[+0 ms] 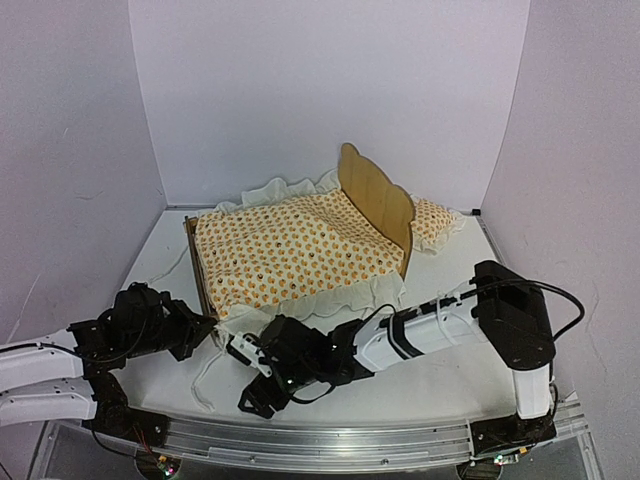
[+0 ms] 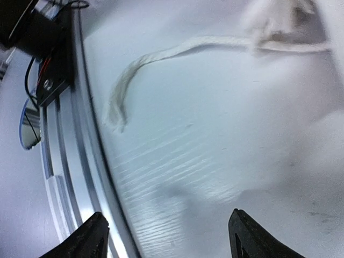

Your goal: Set up the pet bed

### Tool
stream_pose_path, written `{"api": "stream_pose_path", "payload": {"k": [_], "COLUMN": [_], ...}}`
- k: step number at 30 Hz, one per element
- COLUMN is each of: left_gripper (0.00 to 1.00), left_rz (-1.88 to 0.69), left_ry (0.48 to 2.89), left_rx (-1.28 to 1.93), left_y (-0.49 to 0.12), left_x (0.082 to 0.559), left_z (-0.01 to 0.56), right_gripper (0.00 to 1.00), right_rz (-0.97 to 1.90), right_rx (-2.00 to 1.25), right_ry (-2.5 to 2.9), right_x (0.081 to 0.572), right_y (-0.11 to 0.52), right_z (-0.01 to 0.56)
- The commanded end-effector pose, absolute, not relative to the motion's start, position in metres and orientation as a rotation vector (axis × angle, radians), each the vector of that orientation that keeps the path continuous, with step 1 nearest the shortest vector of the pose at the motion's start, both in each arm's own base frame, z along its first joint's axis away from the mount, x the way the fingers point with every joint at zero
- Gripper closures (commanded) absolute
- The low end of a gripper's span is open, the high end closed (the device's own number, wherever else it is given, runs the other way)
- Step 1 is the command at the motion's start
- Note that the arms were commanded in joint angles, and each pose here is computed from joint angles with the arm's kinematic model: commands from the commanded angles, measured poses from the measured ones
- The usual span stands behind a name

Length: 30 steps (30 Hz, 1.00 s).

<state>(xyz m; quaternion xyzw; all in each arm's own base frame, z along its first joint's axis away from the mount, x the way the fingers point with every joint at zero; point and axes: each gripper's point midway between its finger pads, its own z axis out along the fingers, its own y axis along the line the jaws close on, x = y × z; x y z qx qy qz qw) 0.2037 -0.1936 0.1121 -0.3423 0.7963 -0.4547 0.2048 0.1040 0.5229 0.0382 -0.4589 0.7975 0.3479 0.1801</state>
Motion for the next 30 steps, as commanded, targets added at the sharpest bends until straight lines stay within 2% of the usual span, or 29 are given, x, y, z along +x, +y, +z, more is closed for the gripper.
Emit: {"api": "stream_pose_path", "payload": {"k": [1, 9, 12, 19, 27, 30], "left_gripper": [1.00, 1.00, 1.00, 1.00, 1.00, 1.00], "left_rz": [-1.311, -1.212, -1.170, -1.183, -1.190, -1.196], "left_ry": [2.128, 2.124, 2.124, 2.134, 2.113, 2.115], "left_rx": [-0.911, -0.924, -0.925, -0.941, -1.004, -1.048], "left_y": [-0.194, -0.183, -0.177, -0.177, -0.169, -0.166], "left_x": [0.212, 0.216, 0.216, 0.212, 0.209, 0.205], "left_z": [0.148, 0.143, 0.143, 0.140, 0.138, 0.129], "right_gripper": [0.18, 0.15, 0.22, 0.22, 0.12, 0.15], "right_rz": [0.894, 0.870, 0.897, 0.925, 0.934, 0.896], "right_rx": [-1.493, -1.597, -1.663, -1.723, -1.688, -1.700], "right_ry": [2.151, 2.013, 1.918, 1.799, 1.762, 1.745], "right_x": [0.087, 0.093, 0.088, 0.087, 0.094, 0.098], "right_y": [0.542, 0.589, 0.600, 0.620, 0.646, 0.651], "right_z": [0.048, 0.039, 0.038, 0.037, 0.036, 0.027]}}
